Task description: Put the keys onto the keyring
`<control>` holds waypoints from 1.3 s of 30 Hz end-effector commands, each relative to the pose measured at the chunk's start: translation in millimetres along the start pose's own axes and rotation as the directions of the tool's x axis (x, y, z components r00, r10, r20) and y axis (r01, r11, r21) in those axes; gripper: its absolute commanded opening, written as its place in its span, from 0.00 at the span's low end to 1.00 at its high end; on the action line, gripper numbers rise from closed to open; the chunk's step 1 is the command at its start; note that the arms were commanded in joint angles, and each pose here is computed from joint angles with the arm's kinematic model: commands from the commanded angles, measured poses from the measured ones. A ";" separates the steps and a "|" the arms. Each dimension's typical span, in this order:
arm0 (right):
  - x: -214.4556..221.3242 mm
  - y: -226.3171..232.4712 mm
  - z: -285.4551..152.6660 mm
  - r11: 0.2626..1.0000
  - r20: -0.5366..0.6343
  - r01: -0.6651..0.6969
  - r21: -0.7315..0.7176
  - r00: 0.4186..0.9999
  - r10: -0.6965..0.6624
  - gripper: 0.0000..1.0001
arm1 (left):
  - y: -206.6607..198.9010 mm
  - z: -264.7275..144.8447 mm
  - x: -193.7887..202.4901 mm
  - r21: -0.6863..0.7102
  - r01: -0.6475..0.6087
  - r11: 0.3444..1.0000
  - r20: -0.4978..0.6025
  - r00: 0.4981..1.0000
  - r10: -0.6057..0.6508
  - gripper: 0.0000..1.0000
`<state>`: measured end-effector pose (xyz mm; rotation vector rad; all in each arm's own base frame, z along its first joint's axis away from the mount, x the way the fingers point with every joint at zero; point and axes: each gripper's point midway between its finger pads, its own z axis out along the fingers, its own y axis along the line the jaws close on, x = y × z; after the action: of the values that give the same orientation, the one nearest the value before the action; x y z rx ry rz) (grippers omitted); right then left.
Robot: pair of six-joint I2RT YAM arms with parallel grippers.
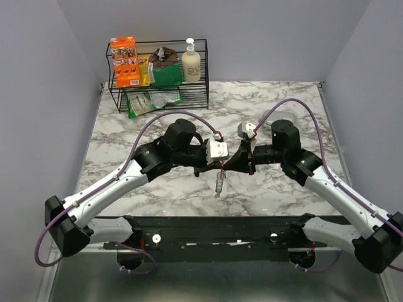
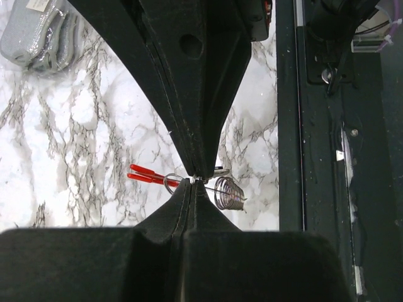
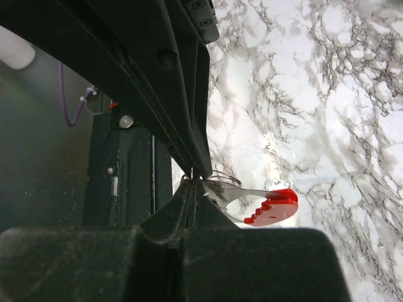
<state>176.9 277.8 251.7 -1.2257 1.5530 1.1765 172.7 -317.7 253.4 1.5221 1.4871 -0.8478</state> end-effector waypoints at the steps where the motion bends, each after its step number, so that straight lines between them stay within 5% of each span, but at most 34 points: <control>1: -11.2 0.7 -0.6 0.999 0.026 0.032 0.002 0.999 -0.032 0.02 | 1.6 -4.3 -13.0 -0.027 -0.015 1.000 0.042 0.999 0.016 0.00; 7: -14.6 4.3 -3.5 0.999 0.051 0.043 0.008 0.998 -0.043 0.15 | -0.8 -6.5 -17.2 -0.076 0.003 0.997 0.161 0.987 0.009 0.00; 18: -28.1 -5.1 -12.3 0.991 0.147 0.010 0.137 0.989 -0.030 0.72 | 1.9 -13.7 -16.7 -0.170 0.073 0.983 0.318 0.948 -0.016 0.00; 21: -41.8 -4.0 -17.4 0.987 0.213 0.013 0.163 0.976 -0.048 0.79 | 4.5 -20.2 -22.0 -0.207 0.093 0.974 0.381 0.924 -0.007 0.00; 39: -62.5 9.3 -42.1 0.993 0.337 0.005 0.119 0.940 -0.045 0.80 | -5.3 -53.9 -53.4 -0.244 0.126 0.962 0.715 0.693 0.091 0.00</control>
<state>187.6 253.5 312.8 -0.8842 1.3918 1.1257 166.2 -302.4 275.0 0.9158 1.1628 -1.0116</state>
